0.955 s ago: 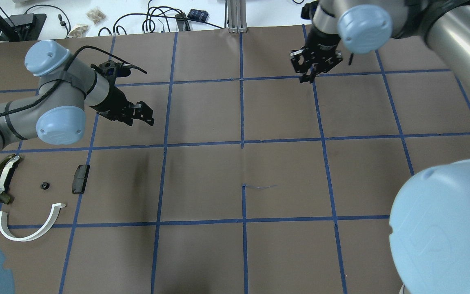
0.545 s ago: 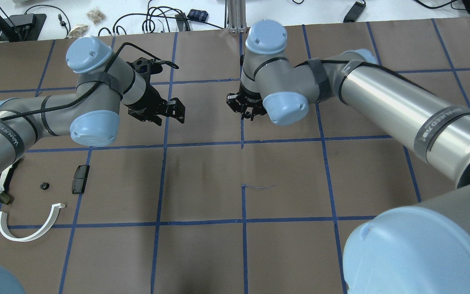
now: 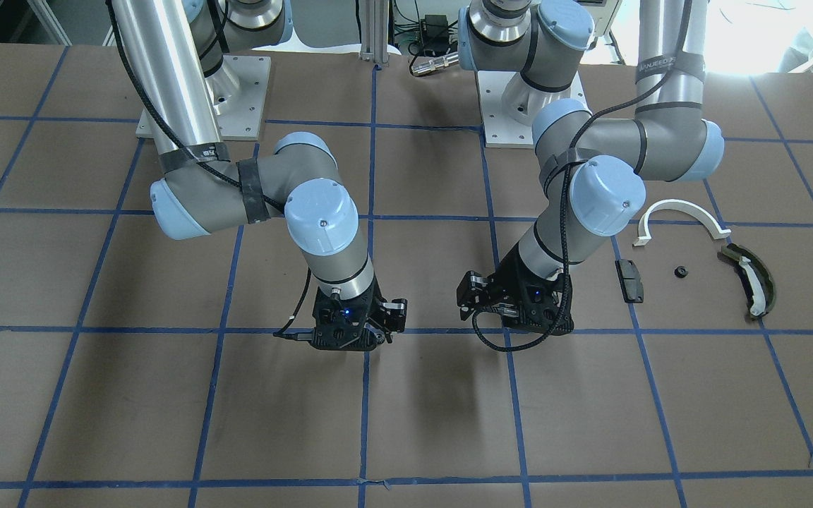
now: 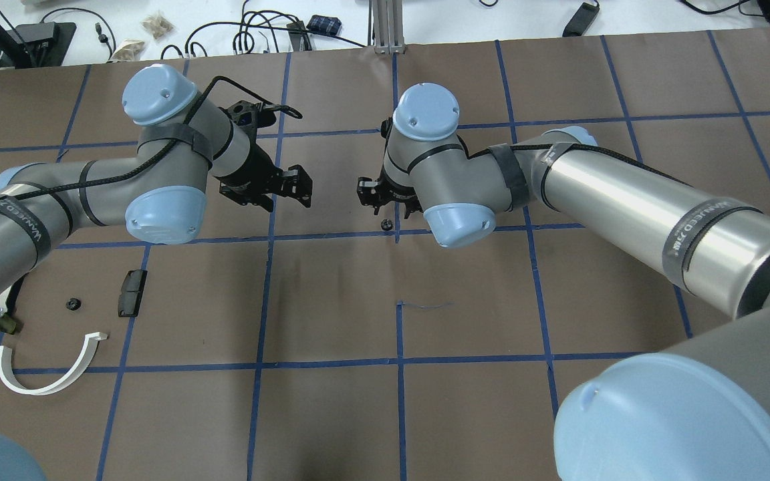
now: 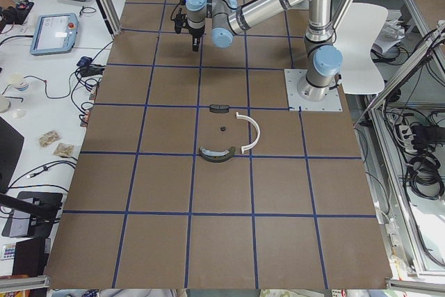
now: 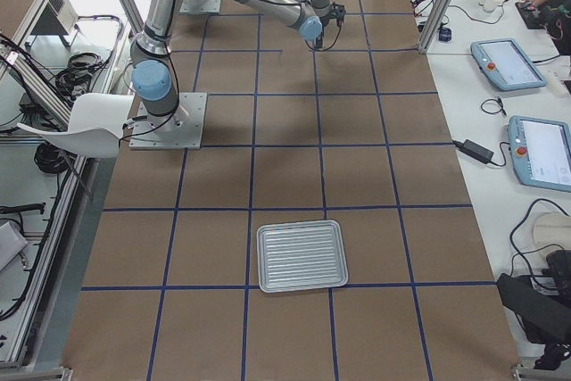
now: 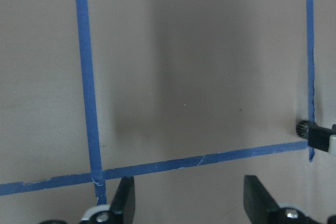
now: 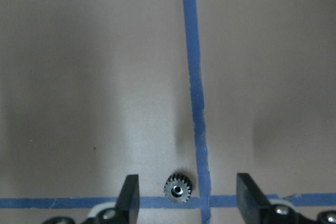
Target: Place bearing gear from tray to pile
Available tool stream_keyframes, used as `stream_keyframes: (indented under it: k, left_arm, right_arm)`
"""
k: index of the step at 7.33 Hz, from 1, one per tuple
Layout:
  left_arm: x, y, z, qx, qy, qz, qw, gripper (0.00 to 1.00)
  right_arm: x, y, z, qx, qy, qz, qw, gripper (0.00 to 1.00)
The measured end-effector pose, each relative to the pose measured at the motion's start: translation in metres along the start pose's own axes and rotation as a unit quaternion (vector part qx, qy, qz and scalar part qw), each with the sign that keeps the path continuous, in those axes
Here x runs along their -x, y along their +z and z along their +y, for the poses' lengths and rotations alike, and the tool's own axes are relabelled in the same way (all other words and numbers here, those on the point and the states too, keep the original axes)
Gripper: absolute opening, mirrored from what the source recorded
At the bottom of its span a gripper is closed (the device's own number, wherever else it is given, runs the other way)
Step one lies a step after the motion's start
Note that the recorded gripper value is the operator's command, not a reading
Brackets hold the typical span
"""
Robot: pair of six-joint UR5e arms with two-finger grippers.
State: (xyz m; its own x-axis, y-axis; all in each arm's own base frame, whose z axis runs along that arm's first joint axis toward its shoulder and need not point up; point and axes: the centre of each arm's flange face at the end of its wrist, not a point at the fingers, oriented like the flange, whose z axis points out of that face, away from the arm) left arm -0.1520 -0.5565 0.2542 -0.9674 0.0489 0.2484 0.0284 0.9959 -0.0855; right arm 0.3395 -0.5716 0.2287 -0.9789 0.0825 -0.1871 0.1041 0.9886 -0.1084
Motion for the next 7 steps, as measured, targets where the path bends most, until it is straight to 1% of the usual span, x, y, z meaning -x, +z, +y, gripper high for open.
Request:
stream_keyframes:
  k: [1,2,3,4,5,6,7]
  left_arm:
    - [-0.003,0.001,0.000,0.001,-0.004,0.001,1.0000,0.75]
    - [-0.018,0.002,0.001,0.001,-0.011,0.000,0.9999,0.72]
    - [-0.050,0.009,0.004,0.003,-0.009,-0.017,0.9998,0.73]
    - [-0.084,0.021,0.006,0.002,-0.004,-0.053,0.9986,0.73]
    - [-0.113,0.036,0.006,-0.001,-0.008,-0.083,0.9965,0.73]
    - [-0.135,0.054,0.006,-0.002,-0.021,-0.096,0.9952,0.73]
    - [-0.155,0.074,0.007,-0.003,-0.027,-0.101,0.9945,0.73]
  right_arm:
    - [-0.008,-0.042,-0.022,-0.005,-0.008,0.008,0.9999,1.00]
    - [-0.027,-0.099,-0.045,0.000,-0.016,0.021,0.9997,1.00]
    - [-0.054,-0.159,-0.059,0.013,-0.023,0.031,0.9992,1.00]
    - [-0.081,-0.211,-0.058,0.023,-0.035,0.041,0.9983,1.00]
    - [-0.103,-0.252,-0.045,0.033,-0.041,0.060,0.9968,1.00]
    - [-0.118,-0.279,-0.032,0.045,-0.048,0.082,0.9945,1.00]
    - [-0.126,-0.294,-0.023,0.053,-0.059,0.095,0.9923,1.00]
